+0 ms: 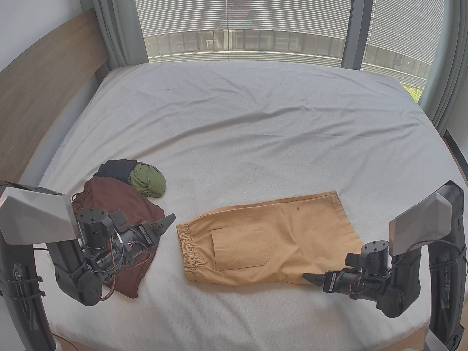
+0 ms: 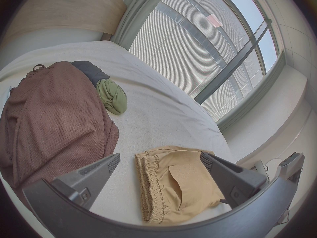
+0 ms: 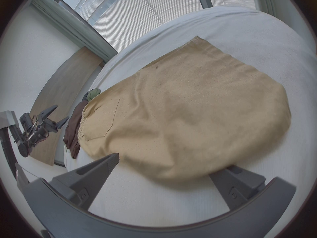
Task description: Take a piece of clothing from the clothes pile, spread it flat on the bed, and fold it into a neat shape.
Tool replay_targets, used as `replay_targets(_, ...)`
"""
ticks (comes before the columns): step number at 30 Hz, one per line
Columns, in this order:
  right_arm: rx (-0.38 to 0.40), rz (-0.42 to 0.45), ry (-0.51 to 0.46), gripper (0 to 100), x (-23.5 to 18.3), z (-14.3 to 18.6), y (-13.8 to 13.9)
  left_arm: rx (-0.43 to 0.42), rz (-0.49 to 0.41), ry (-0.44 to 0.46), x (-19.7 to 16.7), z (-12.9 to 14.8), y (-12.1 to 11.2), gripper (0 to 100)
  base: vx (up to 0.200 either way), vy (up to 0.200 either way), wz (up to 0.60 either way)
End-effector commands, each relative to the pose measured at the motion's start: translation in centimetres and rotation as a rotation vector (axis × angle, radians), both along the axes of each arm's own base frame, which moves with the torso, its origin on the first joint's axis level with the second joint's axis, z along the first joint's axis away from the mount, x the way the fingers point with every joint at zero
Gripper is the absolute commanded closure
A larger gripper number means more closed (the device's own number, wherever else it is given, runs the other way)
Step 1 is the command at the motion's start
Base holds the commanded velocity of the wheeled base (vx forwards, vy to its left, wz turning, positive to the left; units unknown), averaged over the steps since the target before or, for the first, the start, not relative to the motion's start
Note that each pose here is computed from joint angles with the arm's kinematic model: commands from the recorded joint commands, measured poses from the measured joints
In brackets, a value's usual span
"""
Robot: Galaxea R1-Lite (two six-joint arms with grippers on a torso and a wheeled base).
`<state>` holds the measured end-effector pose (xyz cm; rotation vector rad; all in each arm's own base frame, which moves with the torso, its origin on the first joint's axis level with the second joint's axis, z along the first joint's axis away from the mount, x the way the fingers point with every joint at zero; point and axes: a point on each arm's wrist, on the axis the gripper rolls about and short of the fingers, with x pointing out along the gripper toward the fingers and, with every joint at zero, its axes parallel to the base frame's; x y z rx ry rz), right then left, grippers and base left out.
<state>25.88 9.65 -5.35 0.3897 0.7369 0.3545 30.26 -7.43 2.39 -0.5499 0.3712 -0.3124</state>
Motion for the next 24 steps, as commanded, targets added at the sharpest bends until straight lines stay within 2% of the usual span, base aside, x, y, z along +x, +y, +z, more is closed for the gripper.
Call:
replay_targets(1, 0.016, 0.059, 0.005, 0, -2.2, 2.1, 0.3, -0.009, -0.020, 0.010, -0.5, 0.1, -0.2, 0, 0.000, 0.000, 0.00)
replay_targets(6, 0.058, 0.118, -0.047, 0, -3.9, 5.1, 0.6, -0.046, -0.031, 0.032, -0.8, 0.1, -1.0, 0, 0.000, 0.000, 0.00)
replay_targets(12, 0.101, 0.145, -0.137, 0, -4.1, 7.4, 1.3, -0.067, -0.035, 0.059, -1.1, -0.1, -1.2, 0, 0.000, 0.000, 0.00)
replay_targets(20, 0.155, 0.181, -0.223, 0, -2.2, 8.5, 2.7, -0.070, -0.063, 0.102, -1.4, -1.1, -1.3, 0, 0.000, 0.000, 0.00)
replay_targets(22, 0.181, 0.180, -0.272, 0, -1.0, 9.1, 3.3, -0.060, -0.071, 0.139, -1.3, -2.4, -1.4, 0, 0.000, 0.000, 0.00)
replay_targets(24, 0.215, 0.174, -0.274, 0, -0.6, 9.4, 3.7, -0.050, -0.067, 0.159, -1.2, -3.1, -1.4, 0, 0.000, 0.000, 0.00)
